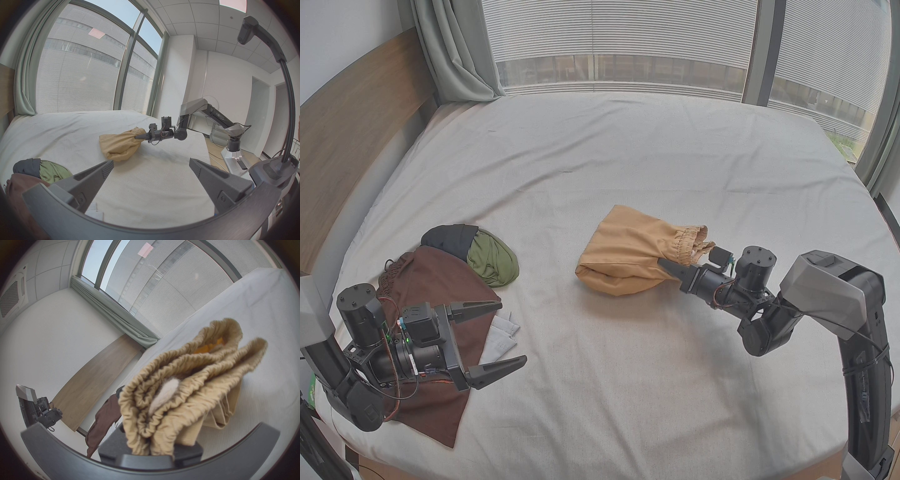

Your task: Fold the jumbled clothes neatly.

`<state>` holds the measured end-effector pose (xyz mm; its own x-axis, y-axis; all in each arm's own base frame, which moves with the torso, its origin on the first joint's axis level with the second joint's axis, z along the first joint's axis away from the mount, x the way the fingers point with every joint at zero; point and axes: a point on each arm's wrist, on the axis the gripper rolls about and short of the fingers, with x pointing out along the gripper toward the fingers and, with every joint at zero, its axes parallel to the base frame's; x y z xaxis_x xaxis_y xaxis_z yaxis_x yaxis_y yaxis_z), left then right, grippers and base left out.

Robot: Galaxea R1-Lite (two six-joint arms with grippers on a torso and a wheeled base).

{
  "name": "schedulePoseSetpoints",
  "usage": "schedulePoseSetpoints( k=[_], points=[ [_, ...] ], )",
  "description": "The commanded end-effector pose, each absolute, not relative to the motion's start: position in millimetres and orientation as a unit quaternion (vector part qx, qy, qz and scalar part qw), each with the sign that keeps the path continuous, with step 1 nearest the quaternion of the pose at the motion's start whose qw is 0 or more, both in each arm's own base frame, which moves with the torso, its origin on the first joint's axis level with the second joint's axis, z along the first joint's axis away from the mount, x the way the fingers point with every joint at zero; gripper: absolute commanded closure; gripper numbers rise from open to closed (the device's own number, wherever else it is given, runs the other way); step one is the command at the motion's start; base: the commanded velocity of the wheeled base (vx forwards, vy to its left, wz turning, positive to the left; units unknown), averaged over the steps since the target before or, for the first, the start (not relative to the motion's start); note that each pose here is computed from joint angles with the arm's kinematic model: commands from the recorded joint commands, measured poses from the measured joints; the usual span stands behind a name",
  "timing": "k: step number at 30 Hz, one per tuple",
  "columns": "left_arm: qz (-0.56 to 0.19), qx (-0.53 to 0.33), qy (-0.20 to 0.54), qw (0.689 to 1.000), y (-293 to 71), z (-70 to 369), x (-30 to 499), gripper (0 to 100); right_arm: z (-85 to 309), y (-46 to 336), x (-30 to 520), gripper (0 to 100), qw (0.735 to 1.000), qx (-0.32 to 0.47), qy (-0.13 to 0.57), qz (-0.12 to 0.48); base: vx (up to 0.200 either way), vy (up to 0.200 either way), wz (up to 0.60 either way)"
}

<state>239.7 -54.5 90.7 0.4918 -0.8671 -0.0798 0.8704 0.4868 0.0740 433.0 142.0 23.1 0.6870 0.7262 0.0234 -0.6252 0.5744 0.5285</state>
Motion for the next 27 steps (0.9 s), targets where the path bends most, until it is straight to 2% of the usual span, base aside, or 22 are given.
schedulePoseSetpoints(
  k=[1, 5, 16, 17, 24, 27],
  points=[
    [-0.504, 0.052, 0.016, 0.862, -54.4, 90.8, 239.3, 0, -21.1, 145.3, 428.0, 100, 0.883, 0.264, 0.134, 0.364, 0.000, 0.000, 0.00],
    [-0.504, 0.052, 0.018, 0.862, -54.3, 89.7, 238.6, 0, -40.3, 144.6, 423.4, 100, 0.880, 0.269, 0.158, 0.358, 0.000, 0.000, 0.00],
    [-0.504, 0.051, 0.019, 0.862, -54.7, 89.4, 238.7, 0, -40.4, 145.1, 422.7, 100, 0.878, 0.276, 0.155, 0.359, 0.000, 0.000, 0.00],
    [-0.504, 0.052, 0.019, 0.862, -54.7, 89.7, 238.5, 0, -40.0, 144.4, 423.0, 0, 0.878, 0.276, 0.153, 0.359, 0.000, 0.000, 0.00],
    [-0.508, 0.052, 0.016, 0.859, -57.5, 91.2, 237.3, 0, -35.2, 142.1, 414.7, 0, 0.880, 0.284, 0.148, 0.352, 0.000, 0.000, 0.00],
    [-0.508, 0.052, 0.017, 0.859, -57.6, 90.7, 237.9, 0, -19.4, 133.8, 405.9, 0, 0.883, 0.283, 0.138, 0.349, 0.000, 0.000, 0.00]
  ],
)
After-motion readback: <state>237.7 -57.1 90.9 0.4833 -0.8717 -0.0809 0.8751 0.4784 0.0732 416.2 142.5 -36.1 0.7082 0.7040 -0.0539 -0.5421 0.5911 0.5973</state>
